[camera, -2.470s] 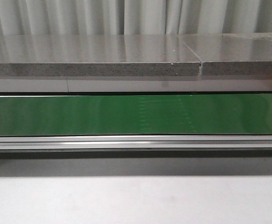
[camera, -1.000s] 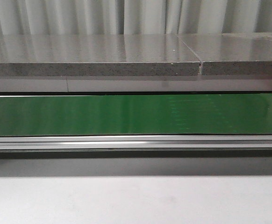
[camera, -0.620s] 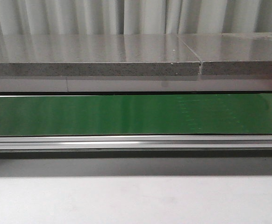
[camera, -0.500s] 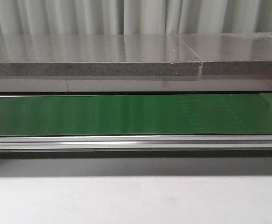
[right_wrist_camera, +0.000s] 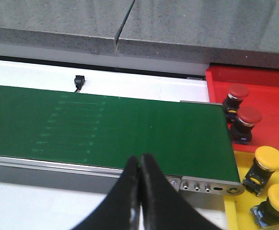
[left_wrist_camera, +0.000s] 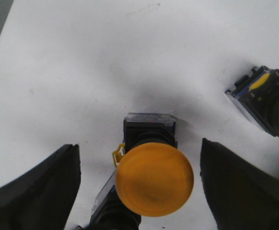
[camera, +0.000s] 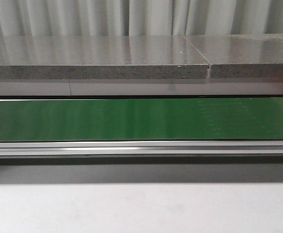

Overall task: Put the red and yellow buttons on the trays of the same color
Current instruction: 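Lower the left gripper into the cluster and grasp a yellow push-button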

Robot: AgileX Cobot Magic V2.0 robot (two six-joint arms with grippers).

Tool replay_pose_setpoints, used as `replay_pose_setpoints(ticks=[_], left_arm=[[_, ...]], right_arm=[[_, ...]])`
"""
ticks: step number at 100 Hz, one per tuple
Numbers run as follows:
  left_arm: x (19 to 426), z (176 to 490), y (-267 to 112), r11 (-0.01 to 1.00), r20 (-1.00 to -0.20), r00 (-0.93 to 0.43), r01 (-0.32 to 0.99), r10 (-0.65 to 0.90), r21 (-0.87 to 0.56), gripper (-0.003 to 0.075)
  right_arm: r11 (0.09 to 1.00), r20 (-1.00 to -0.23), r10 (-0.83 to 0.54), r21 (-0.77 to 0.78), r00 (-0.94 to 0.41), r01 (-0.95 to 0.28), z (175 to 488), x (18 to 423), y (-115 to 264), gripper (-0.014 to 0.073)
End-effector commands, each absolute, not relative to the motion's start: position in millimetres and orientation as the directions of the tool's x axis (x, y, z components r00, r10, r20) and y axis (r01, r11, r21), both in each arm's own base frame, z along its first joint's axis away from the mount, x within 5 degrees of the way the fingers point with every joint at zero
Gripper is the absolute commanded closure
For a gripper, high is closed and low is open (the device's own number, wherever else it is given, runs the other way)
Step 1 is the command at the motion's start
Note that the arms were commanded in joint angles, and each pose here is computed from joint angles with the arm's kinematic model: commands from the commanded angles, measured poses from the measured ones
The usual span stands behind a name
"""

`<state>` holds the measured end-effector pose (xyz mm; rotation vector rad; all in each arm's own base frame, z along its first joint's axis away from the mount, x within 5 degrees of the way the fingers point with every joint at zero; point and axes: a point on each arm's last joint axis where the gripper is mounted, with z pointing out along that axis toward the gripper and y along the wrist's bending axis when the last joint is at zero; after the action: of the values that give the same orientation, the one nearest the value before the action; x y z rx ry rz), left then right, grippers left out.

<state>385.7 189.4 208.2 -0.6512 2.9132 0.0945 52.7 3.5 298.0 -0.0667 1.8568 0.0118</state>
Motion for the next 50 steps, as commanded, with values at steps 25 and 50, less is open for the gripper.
replay_pose_setpoints(ticks=[25, 50], left_arm=[[387.2, 235.7, 188.2, 0.905, -0.242, -0.878, -0.425, -0.412, 0.003, 0.0385], [387.1, 237.8, 188.1, 0.906, -0.251, -0.877, -0.424, -0.410, 0.004, 0.0532]], right_arm=[[0.998, -0.979, -0.042, -0.033, -0.198, -0.051, 311.5, 54.3, 3.5, 0.0662], [0.998, -0.979, -0.042, -0.033, -0.198, -0.051, 311.5, 54.3, 3.5, 0.0662]])
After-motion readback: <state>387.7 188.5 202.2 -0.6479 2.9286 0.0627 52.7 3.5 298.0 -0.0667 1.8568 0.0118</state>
